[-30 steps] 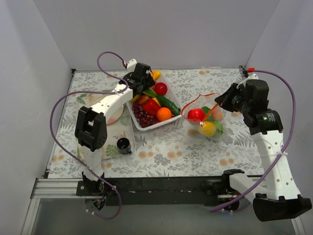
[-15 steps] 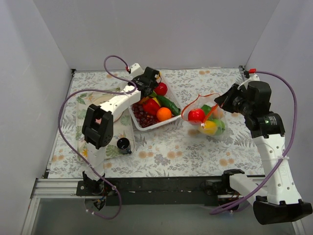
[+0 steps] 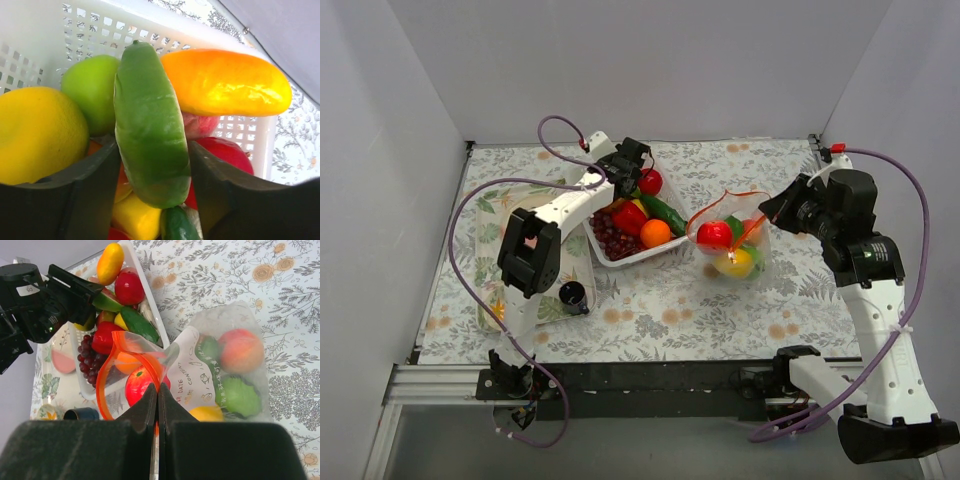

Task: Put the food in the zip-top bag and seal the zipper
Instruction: Pick up the fake fruit from the bin.

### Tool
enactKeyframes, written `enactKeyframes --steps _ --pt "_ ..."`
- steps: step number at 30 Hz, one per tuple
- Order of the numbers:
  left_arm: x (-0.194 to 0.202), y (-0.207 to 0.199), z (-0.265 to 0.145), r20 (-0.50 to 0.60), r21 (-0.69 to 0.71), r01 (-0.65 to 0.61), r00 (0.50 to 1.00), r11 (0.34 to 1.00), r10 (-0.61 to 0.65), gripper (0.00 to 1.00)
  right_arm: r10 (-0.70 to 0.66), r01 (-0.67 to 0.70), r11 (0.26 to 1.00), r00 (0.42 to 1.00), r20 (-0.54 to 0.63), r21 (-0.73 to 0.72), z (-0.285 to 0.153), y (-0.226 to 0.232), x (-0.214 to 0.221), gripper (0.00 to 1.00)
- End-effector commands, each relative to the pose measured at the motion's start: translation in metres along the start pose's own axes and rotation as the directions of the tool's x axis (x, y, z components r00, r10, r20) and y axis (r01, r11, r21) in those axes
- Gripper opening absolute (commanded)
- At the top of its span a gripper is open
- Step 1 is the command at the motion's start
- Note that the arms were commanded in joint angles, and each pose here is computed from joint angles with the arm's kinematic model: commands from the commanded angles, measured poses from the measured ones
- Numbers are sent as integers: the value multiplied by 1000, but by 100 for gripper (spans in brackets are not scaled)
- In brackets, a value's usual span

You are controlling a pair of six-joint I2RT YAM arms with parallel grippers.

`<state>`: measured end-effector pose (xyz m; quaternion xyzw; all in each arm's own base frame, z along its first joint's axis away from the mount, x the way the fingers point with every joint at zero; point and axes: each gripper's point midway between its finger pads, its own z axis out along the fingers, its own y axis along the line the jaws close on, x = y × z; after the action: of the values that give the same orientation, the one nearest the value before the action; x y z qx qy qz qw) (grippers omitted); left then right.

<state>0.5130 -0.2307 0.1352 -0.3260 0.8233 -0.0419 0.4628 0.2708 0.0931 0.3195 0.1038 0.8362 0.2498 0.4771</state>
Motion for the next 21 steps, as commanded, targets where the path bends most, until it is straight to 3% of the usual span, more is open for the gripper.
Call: enactKeyframes --steps 1,4,21 --pt "-30 -17 -15 65 34 40 997 999 -42 45 -11 12 999 999 45 -41 -4 9 -10 1" --pt "-41 -22 -25 77 67 31 996 997 -36 38 -10 12 999 999 43 -45 -3 9 -9 1" --pt "-76 -16 -75 105 169 -23 994 985 5 27 -2 3 999 1000 27 -49 6 7 -4 1"
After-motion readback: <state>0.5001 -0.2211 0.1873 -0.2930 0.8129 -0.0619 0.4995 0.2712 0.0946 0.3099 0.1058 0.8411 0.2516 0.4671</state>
